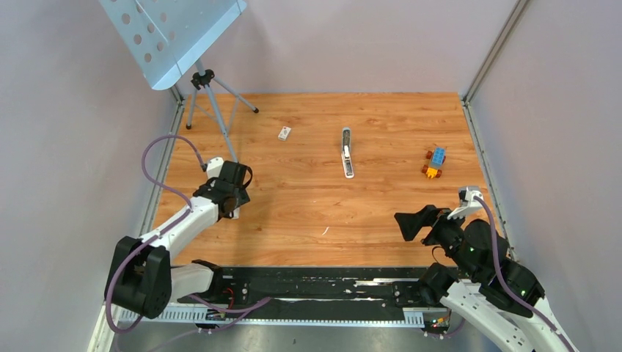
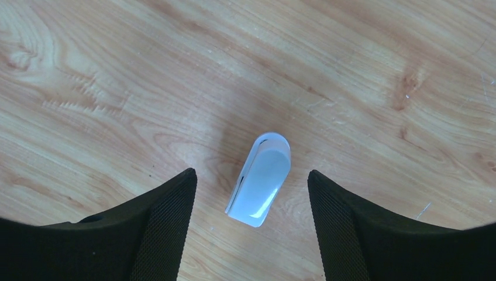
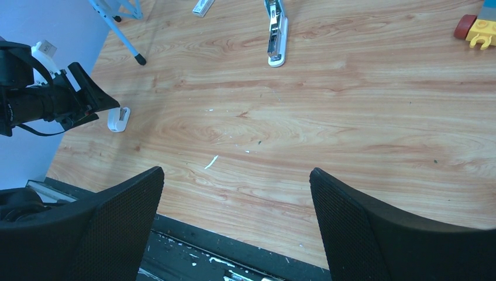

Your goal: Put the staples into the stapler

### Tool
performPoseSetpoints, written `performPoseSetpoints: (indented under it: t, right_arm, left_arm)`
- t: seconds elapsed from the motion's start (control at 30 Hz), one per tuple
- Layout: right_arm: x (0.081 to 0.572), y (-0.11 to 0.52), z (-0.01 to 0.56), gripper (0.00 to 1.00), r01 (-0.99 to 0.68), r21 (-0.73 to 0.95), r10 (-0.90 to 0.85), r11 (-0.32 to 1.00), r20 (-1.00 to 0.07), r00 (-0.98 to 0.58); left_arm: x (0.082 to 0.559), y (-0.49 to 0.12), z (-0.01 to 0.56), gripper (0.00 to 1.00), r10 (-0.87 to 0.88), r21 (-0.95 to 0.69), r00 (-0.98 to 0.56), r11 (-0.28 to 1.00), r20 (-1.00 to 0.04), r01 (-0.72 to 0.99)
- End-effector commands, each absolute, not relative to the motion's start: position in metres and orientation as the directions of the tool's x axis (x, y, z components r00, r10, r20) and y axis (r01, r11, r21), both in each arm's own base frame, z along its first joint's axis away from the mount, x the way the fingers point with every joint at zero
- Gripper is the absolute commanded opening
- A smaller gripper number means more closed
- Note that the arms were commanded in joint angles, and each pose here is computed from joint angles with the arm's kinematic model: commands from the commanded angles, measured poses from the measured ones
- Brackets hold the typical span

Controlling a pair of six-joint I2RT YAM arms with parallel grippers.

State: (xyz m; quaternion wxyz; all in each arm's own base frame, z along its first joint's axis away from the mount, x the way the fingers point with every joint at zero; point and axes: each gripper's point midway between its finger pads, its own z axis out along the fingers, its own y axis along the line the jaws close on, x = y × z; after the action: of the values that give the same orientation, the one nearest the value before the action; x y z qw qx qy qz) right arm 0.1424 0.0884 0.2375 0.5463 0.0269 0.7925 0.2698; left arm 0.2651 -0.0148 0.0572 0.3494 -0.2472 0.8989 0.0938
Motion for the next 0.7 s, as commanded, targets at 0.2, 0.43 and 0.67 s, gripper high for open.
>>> performPoseSetpoints:
  t: [0.2,0.43,0.67]
  right_arm:
    - [0.143,0.090,0.234,0.98,-0.260,0.459,0.338,0.850,-0.852,-0.400]
    - [0.143,0.090,0.236,0.98,-0.264,0.458,0.338,0.849,-0.854,-0.396]
    - [0.144,0.095,0.231,0.98,-0.266,0.465,0.337,0.844,-0.847,-0.412]
  left_arm:
    - [0.278,-0.021,0.042,0.60,-0.347,0.005,-0.671,0.886,-0.656,-0.463]
    - [0.281,-0.024,0.043,0.44,-0.323,0.009,-0.689,0.902,-0.648,-0.431]
    - [0.281,-0.022,0.052,0.31,-0.288,0.030,-0.694,0.912,-0.660,-0.408]
